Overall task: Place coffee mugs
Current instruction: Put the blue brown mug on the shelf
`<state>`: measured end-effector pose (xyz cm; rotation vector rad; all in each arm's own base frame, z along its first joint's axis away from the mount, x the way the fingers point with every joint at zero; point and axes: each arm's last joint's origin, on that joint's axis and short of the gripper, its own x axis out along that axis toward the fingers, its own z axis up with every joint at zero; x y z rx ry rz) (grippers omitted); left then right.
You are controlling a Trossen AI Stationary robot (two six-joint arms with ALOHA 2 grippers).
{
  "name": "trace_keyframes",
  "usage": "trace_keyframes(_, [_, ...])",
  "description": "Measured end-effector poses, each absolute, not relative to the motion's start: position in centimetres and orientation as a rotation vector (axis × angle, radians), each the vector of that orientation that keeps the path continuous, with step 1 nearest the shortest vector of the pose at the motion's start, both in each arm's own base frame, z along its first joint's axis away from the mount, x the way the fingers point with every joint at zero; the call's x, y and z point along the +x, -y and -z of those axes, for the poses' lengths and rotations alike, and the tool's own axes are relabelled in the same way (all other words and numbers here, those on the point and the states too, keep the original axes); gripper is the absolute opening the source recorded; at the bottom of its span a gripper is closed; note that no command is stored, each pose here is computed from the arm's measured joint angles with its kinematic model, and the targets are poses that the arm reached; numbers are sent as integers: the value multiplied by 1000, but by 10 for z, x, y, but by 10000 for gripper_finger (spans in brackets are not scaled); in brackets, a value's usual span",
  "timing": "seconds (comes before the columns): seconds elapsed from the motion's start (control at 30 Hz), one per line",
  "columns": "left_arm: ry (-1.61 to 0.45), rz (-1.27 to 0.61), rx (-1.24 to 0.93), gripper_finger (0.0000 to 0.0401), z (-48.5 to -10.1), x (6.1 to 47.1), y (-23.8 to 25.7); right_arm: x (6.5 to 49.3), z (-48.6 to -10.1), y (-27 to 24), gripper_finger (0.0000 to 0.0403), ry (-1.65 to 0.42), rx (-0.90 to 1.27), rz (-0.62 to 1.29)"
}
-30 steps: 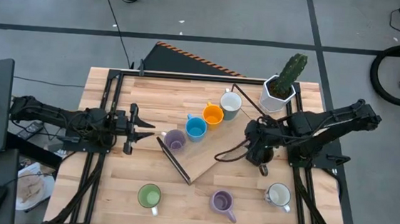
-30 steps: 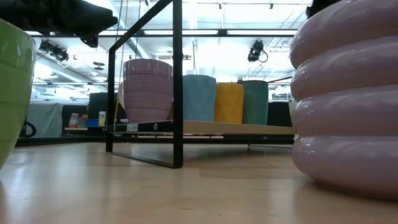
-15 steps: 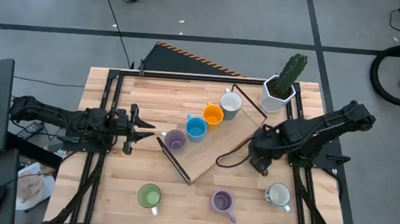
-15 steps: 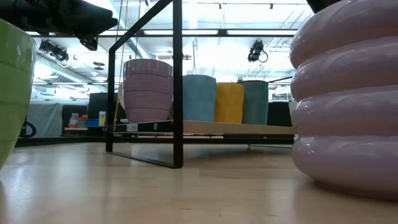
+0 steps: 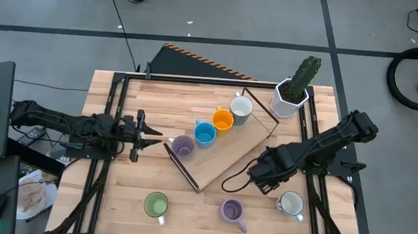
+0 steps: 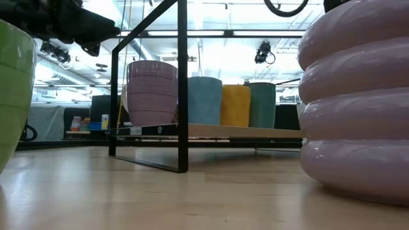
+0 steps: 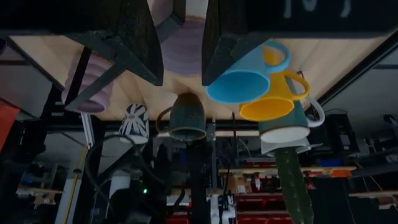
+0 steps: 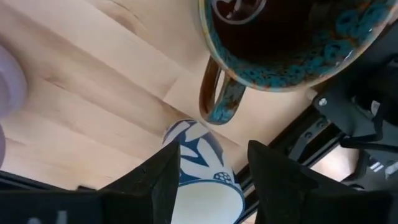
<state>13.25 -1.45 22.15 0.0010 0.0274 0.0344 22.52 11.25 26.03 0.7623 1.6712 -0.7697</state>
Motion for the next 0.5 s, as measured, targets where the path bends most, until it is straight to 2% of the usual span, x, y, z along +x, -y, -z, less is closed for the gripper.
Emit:
trace_keyframes(0.13, [-39,-34,3,116,-220,132,15,218,-257,-115,190,-1647,778,801])
trace_keyframes(0.5, [-49,-38,20,116,-219,132,14,188,-215,-102,185,-1522,870,842])
